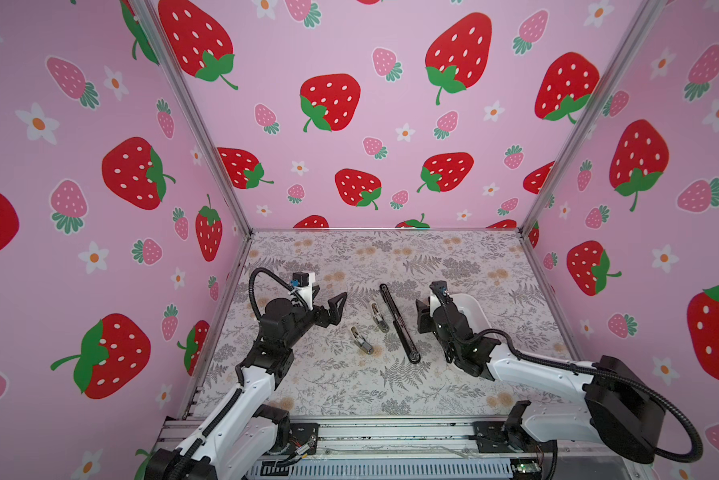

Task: Load the staples into the stapler
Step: 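Open the right gripper and move it over the white tray, then lower the right gripper into the tray and grasp a grey staple strip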

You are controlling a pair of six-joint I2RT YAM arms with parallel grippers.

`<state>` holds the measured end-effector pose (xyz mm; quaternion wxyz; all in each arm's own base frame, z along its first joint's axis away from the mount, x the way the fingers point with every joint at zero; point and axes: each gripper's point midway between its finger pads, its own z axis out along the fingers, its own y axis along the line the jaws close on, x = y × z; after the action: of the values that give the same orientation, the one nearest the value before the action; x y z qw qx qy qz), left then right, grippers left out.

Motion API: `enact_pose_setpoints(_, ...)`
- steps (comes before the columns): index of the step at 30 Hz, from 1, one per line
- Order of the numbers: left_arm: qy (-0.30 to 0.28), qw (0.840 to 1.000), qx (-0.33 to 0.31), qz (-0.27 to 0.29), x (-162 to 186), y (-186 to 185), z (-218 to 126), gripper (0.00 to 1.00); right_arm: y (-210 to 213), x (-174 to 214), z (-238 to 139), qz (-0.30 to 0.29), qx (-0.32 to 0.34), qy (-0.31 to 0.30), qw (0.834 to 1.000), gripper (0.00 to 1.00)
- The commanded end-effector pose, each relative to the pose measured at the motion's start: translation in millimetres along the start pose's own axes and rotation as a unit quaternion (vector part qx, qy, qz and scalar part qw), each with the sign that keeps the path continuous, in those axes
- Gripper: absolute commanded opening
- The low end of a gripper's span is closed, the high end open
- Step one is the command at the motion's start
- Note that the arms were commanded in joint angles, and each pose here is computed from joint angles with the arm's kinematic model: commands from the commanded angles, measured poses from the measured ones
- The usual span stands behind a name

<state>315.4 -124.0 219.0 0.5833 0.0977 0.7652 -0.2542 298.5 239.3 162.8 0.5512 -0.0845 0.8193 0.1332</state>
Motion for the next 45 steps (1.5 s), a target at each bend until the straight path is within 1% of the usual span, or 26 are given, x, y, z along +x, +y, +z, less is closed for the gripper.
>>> enact_pose_setpoints(1, -0.029, 0.999, 0.022, 0.032, -15, -5, -3, 0.99, -40, 4, 1, 0.053, 0.069, 0.015, 0.996, 0.40)
enact_pose_setpoints(5, -0.045, 0.998, 0.026, 0.028, -19, -1, -7, 0.99, -79, 18, 0, 0.116, 0.124, 0.040, 0.985, 0.40)
enact_pose_setpoints(11, -0.030, 0.999, 0.011, 0.007, -20, 9, -1, 1.00, -102, 28, -8, 0.179, 0.145, 0.029, 0.973, 0.40)
enact_pose_setpoints(15, -0.020, 1.000, 0.006, 0.005, -19, 10, -1, 1.00, -112, 37, -4, 0.198, 0.158, 0.036, 0.967, 0.41)
enact_pose_setpoints(18, -0.021, 1.000, 0.003, 0.008, -20, 9, -4, 1.00, -119, 48, 4, 0.211, 0.168, 0.054, 0.961, 0.40)
enact_pose_setpoints(21, -0.030, 0.999, -0.018, 0.010, -21, 14, -10, 1.00, -128, 54, 8, 0.218, 0.182, 0.063, 0.957, 0.39)
enact_pose_setpoints(24, -0.044, 0.999, -0.031, 0.008, -22, 16, -19, 1.00, -133, 60, 11, 0.215, 0.186, 0.062, 0.957, 0.39)
enact_pose_setpoints(28, -0.060, 0.998, -0.012, 0.016, -21, 7, -23, 1.00, -139, 65, 18, 0.214, 0.182, 0.072, 0.957, 0.39)
enact_pose_setpoints(32, -0.050, 0.998, -0.013, 0.022, -20, 11, -20, 0.99, -139, 73, 27, 0.216, 0.177, 0.085, 0.956, 0.40)
enact_pose_setpoints(34, -0.059, 0.998, 0.003, 0.000, -25, 18, -20, 0.99, -139, 78, 33, 0.219, 0.175, 0.100, 0.955, 0.39)
enact_pose_setpoints(36, -0.079, 0.996, 0.000, -0.029, -35, 32, -24, 0.99, -137, 81, 38, 0.225, 0.171, 0.112, 0.953, 0.39)
enact_pose_setpoints(40, -0.067, 0.995, -0.059, -0.051, -58, 51, -22, 0.99, -137, 85, 39, 0.234, 0.171, 0.117, 0.950, 0.39)
enact_pose_setpoints(43, -0.035, 0.994, -0.070, -0.070, -78, 51, -18, 0.99, -142, 90, 38, 0.228, 0.183, 0.121, 0.949, 0.39)
enact_pose_setpoints(45, -0.043, 0.994, -0.049, -0.082, -99, 40, -18, 0.99, -145, 93, 39, 0.228, 0.188, 0.124, 0.947, 0.40)
